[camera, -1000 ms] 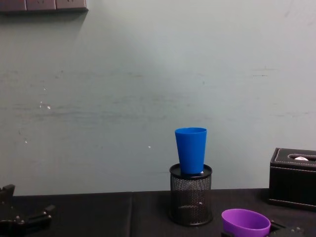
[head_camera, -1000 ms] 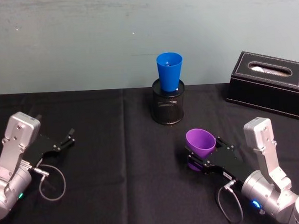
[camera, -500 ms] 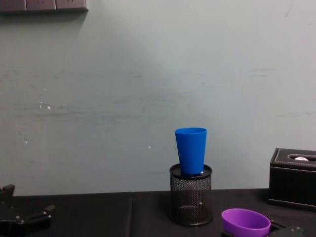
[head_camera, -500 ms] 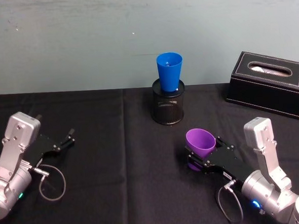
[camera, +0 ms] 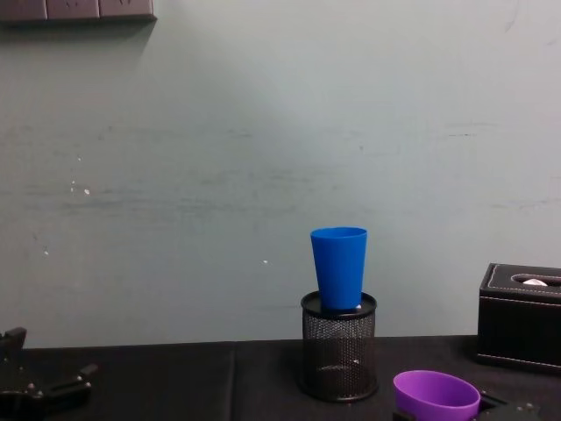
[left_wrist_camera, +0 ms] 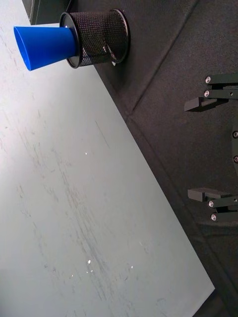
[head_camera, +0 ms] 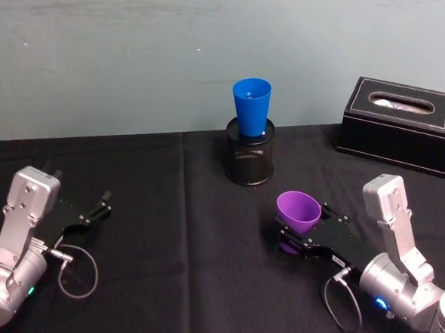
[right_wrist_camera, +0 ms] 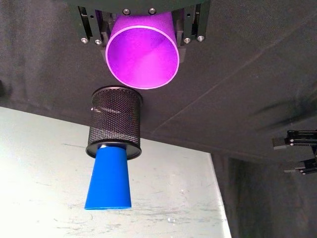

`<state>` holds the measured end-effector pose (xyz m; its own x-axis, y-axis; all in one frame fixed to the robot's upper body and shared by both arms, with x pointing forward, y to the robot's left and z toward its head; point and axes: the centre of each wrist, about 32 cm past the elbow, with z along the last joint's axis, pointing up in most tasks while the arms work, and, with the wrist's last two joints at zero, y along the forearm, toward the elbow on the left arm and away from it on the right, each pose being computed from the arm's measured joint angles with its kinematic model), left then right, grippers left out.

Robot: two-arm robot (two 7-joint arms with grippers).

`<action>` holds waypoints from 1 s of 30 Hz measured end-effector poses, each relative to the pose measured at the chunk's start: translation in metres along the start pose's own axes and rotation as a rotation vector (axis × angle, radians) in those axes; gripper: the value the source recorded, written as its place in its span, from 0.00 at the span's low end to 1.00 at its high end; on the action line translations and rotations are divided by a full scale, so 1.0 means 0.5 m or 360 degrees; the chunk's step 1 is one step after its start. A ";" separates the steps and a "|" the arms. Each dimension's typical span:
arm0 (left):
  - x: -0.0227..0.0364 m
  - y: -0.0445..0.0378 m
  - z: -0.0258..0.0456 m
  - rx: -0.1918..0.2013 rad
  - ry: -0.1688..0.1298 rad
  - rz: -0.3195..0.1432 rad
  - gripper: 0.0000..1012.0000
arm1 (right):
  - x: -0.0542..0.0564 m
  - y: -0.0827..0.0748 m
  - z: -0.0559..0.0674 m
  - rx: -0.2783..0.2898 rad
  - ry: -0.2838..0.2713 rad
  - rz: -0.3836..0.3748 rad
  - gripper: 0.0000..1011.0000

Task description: Pick up one cup with a gripper and tap it against the other cup.

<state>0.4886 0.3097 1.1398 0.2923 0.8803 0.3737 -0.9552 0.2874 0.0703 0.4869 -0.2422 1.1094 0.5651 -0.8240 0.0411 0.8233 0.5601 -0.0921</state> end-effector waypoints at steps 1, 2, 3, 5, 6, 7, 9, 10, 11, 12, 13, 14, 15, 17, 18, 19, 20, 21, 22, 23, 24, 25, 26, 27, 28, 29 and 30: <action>0.000 0.000 0.000 0.0000 0.0000 0.0000 1.00 | 0.000 0.000 0.000 0.0000 0.0000 0.0000 0.72; 0.000 0.000 0.000 0.0000 0.0000 0.0000 1.00 | 0.000 0.000 0.000 0.0000 0.0000 0.0000 0.72; 0.000 0.000 0.000 0.0000 0.0000 0.0000 1.00 | 0.000 0.000 0.000 0.0000 0.0000 0.0000 0.72; 0.000 0.000 0.000 0.0000 0.0000 0.0000 1.00 | 0.000 0.000 0.000 0.0000 0.0000 0.0000 0.72; 0.000 0.000 0.000 0.0000 0.0000 0.0000 1.00 | 0.000 0.000 0.000 0.0000 0.0000 0.0000 0.72; 0.000 0.000 0.000 0.0000 0.0000 0.0000 1.00 | 0.000 0.000 0.000 0.0000 0.0000 0.0000 0.72; 0.000 0.000 0.000 0.0000 0.0000 0.0000 1.00 | 0.000 0.000 0.000 0.0000 0.0000 0.0000 0.77; 0.000 0.000 0.000 0.0000 0.0000 0.0000 1.00 | 0.000 0.000 0.000 0.0000 0.0000 0.0000 0.80; 0.000 0.000 0.000 0.0000 0.0000 0.0000 1.00 | 0.000 0.000 0.000 0.0000 0.0000 0.0000 0.81; 0.000 0.000 0.000 0.0000 0.0000 0.0000 1.00 | 0.000 0.000 0.000 0.0000 0.0000 0.0000 0.82; 0.000 0.000 0.000 0.0000 0.0000 0.0000 1.00 | 0.000 0.000 0.000 0.0000 0.0000 0.0000 0.87; 0.000 0.000 0.000 0.0000 0.0000 0.0000 1.00 | 0.000 0.000 0.000 0.0000 0.0000 0.0000 0.90; 0.000 0.000 0.000 0.0000 0.0000 0.0000 1.00 | 0.000 0.000 0.000 0.0000 0.0000 0.0000 0.91; 0.000 0.000 0.000 0.0000 0.0000 0.0000 1.00 | 0.000 0.000 0.000 0.0000 0.0000 0.0000 0.96; 0.000 0.000 0.000 0.0000 0.0000 0.0000 1.00 | 0.000 0.000 0.000 0.0000 0.0000 0.0000 0.99; 0.000 0.000 0.000 0.0000 0.0000 0.0000 1.00 | 0.000 0.000 0.000 0.0000 0.0000 0.0000 0.99; 0.000 0.000 0.000 0.0000 0.0000 0.0000 1.00 | 0.000 0.000 0.000 0.0000 0.0000 0.0000 0.99; 0.000 0.000 0.000 0.0000 0.0000 0.0000 1.00 | 0.000 0.000 0.000 0.0000 0.0000 0.0000 0.99; 0.000 0.000 0.000 0.0000 0.0000 0.0000 1.00 | 0.000 0.000 0.000 0.0000 0.0000 0.0000 0.99; 0.000 0.000 0.000 0.0000 0.0000 0.0000 1.00 | 0.000 0.000 0.000 0.0000 0.0000 0.0000 0.99; 0.000 0.000 0.000 0.0000 0.0000 0.0000 1.00 | 0.000 0.000 0.000 0.0000 0.0000 0.0000 0.99; 0.000 0.000 0.000 0.0000 0.0000 0.0000 1.00 | 0.000 0.000 0.000 0.0000 0.0000 0.0000 0.99; 0.000 0.000 0.000 0.0000 0.0000 0.0000 1.00 | 0.000 0.000 0.000 0.0000 0.0000 0.0000 0.99; 0.000 0.000 0.000 0.0000 0.0000 0.0000 1.00 | 0.000 0.000 0.000 0.0000 0.0000 0.0000 0.99; 0.000 0.000 0.000 0.0000 0.0000 0.0000 1.00 | 0.000 0.000 0.000 0.0000 0.0000 0.0000 0.99; 0.000 0.000 0.000 0.0000 0.0000 0.0000 1.00 | 0.000 0.000 0.000 0.0000 0.0000 0.0000 0.99; 0.000 0.000 0.000 0.0000 0.0000 0.0000 1.00 | 0.000 0.000 0.000 0.0000 0.0000 0.0000 0.99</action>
<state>0.4886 0.3097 1.1398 0.2924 0.8803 0.3737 -0.9552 0.2874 0.0703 0.4869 -0.2422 1.1095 0.5652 -0.8239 0.0412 0.8233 0.5602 -0.0920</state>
